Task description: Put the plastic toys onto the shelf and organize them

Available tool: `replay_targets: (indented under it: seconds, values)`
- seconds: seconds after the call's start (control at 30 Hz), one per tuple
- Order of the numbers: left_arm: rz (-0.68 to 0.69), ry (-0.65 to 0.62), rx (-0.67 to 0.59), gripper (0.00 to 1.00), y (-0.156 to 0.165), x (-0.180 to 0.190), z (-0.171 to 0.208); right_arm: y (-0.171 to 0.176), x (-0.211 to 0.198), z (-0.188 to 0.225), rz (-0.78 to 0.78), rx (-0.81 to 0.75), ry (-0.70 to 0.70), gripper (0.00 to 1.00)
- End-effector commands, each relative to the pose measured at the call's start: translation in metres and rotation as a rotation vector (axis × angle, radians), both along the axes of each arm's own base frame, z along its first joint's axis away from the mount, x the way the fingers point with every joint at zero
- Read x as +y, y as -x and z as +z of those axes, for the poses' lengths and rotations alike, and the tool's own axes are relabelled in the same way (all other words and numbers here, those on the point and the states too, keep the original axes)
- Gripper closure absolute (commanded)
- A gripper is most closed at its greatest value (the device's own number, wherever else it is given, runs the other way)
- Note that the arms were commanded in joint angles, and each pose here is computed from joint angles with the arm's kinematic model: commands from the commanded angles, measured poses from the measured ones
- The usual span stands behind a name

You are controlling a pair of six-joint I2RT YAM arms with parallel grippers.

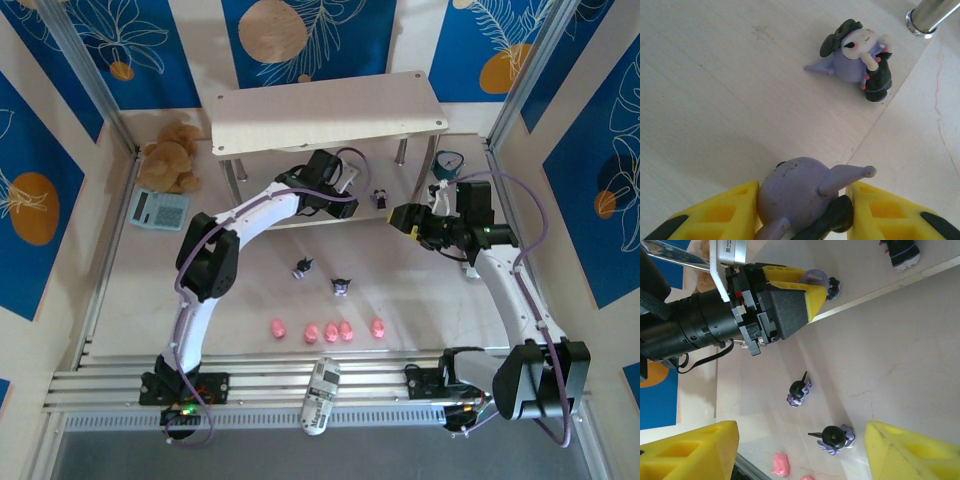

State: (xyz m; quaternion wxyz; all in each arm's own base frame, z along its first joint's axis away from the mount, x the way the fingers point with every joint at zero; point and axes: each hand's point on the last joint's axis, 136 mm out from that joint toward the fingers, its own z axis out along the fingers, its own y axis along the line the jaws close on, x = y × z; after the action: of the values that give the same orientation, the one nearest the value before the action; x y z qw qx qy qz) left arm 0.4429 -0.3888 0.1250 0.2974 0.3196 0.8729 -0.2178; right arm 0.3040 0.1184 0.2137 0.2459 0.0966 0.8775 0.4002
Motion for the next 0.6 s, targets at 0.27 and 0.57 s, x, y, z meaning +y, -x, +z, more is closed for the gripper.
replay_targets:
  seconds: [0.27,0.57]
  values:
    - [0.084,0.008,0.004,0.76,-0.0153,0.0041,-0.0046,0.0026,-0.001,-0.0033,0.026,0.001,-0.035,0.32]
    - [0.095,0.002,-0.001,0.54,-0.015,0.0063,-0.0024,0.0018,-0.0019,-0.0008,0.025,-0.004,-0.042,0.32]
